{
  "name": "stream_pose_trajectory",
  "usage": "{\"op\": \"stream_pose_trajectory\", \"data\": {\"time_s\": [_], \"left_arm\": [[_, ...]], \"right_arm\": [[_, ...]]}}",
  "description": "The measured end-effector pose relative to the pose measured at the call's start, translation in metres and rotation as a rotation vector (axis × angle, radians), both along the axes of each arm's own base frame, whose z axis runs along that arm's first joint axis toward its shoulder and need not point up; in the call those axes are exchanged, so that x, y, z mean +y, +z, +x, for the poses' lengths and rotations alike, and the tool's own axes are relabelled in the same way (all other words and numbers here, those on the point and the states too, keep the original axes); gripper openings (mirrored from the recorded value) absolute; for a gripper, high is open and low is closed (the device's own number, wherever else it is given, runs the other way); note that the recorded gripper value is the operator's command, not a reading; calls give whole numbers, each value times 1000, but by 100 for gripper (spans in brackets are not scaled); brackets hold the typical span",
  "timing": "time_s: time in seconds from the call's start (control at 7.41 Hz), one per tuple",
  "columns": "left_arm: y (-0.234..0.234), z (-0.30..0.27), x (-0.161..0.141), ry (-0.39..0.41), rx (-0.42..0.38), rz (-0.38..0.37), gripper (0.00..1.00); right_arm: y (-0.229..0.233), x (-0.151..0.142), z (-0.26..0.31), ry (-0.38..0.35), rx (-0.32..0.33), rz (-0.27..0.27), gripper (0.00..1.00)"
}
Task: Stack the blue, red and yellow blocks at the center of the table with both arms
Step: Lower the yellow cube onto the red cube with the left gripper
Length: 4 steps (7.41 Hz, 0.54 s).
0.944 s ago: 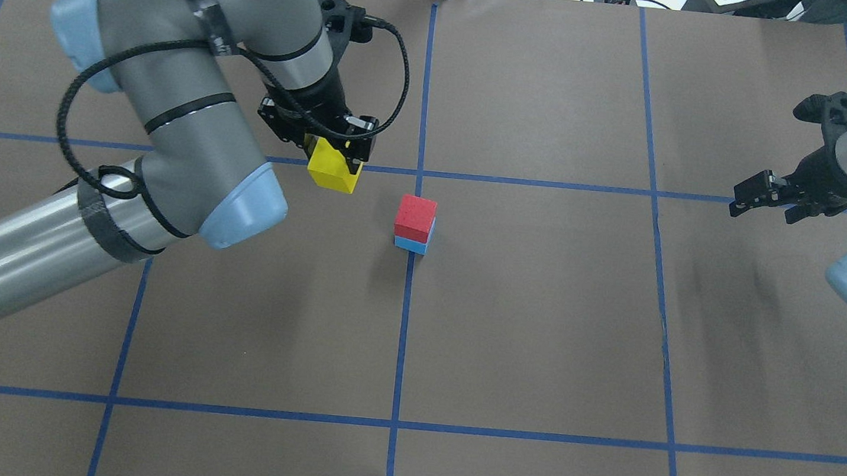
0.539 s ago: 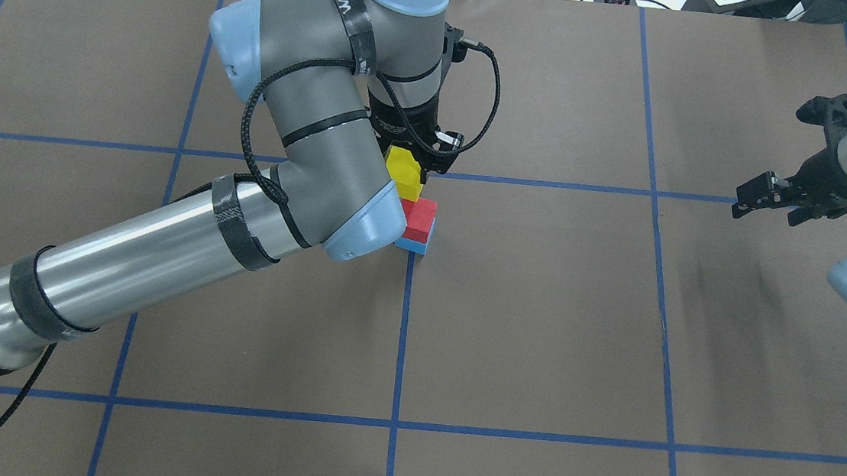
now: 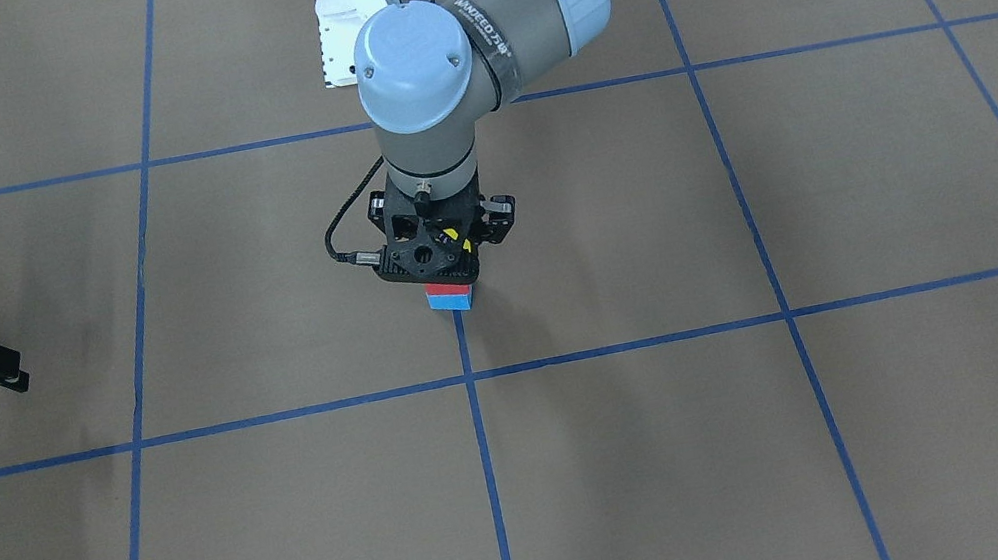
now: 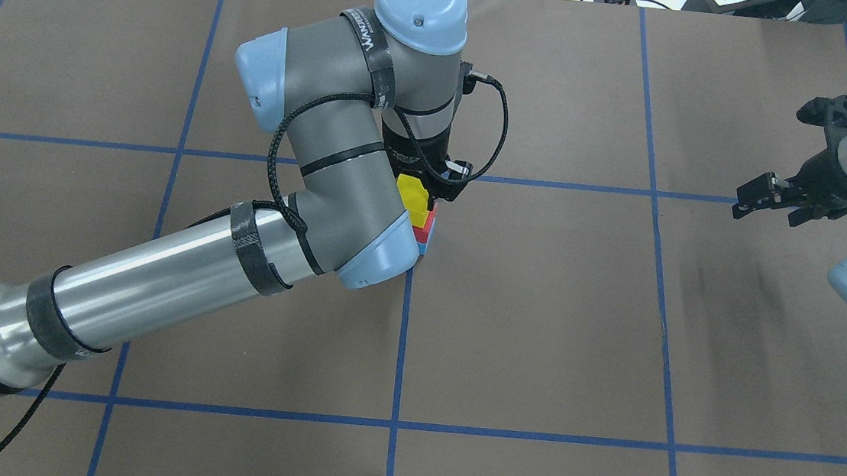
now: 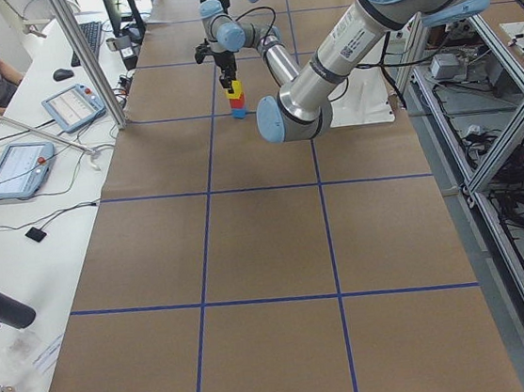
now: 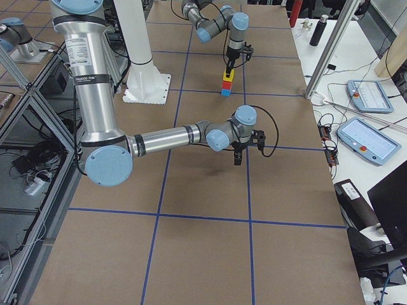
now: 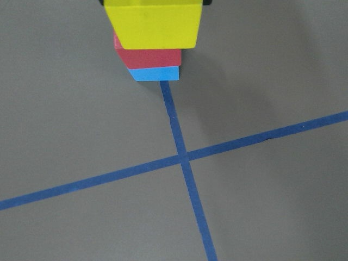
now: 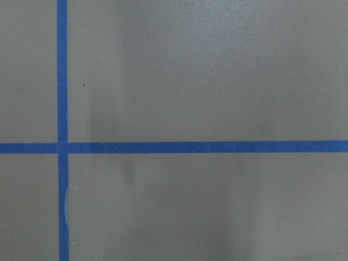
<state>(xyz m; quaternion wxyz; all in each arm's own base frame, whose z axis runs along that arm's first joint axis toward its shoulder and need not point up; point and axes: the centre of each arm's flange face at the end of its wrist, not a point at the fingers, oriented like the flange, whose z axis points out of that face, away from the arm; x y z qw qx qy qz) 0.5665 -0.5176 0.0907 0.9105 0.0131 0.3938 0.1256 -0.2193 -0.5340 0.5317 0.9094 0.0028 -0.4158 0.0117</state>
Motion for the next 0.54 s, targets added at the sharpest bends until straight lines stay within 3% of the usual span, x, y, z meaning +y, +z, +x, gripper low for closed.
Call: {"op": "stream_pose_trajectory", "data": {"time_s": [0.54], "left_arm": [[-4, 2, 2, -9, 3, -8, 0]], "right_arm": [[-1, 0, 1, 2, -1, 1, 100]]}}
